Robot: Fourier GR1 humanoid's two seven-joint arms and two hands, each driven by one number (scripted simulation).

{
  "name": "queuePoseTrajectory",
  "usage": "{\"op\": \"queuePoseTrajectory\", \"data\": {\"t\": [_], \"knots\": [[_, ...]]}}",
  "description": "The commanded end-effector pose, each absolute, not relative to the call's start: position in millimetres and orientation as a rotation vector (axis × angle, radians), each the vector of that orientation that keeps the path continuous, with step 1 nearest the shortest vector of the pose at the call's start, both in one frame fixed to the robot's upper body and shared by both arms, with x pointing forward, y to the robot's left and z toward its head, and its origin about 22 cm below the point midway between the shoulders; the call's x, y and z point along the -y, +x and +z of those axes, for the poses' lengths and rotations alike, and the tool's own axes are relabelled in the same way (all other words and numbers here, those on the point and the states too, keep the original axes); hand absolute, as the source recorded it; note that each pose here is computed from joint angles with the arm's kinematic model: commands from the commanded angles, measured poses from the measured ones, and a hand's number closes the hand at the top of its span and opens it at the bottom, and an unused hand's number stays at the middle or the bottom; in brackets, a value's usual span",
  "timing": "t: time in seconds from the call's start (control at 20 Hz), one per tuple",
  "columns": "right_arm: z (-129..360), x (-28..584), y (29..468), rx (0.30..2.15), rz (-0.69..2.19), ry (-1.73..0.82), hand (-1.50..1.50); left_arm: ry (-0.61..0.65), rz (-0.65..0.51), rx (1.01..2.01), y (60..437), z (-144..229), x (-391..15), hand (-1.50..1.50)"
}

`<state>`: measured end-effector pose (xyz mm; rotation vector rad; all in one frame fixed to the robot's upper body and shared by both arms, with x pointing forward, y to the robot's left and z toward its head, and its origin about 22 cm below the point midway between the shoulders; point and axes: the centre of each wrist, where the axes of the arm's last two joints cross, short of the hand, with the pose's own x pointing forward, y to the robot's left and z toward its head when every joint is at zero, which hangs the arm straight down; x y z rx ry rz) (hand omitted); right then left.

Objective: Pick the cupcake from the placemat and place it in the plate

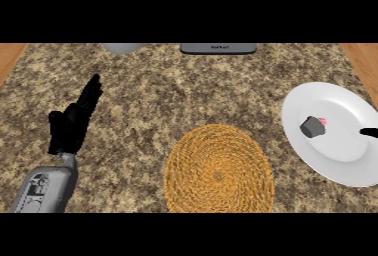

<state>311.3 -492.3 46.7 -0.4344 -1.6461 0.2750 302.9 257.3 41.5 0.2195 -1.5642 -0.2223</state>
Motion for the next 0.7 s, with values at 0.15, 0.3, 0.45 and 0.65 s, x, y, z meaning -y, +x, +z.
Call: {"op": "queuePoseTrajectory", "data": {"t": [0.15,0.3,0.45,0.65], "knots": [[76.5,572.1,246.2,1.664,0.099,-0.484,-1.50,0.212,-0.239,1.573,305.7,43.4,-257.8,0.00],[83.6,580.8,240.6,1.639,0.071,-0.480,-1.50,0.178,-0.245,1.578,296.6,41.2,-247.5,0.00],[108.8,602.7,219.0,1.643,0.108,-0.452,-1.50,0.188,-0.238,1.569,305.0,58.7,-250.5,0.00],[91.3,605.5,201.5,1.649,0.120,-0.476,-1.50,0.174,-0.228,1.573,303.9,50.5,-252.8,0.00]]}}
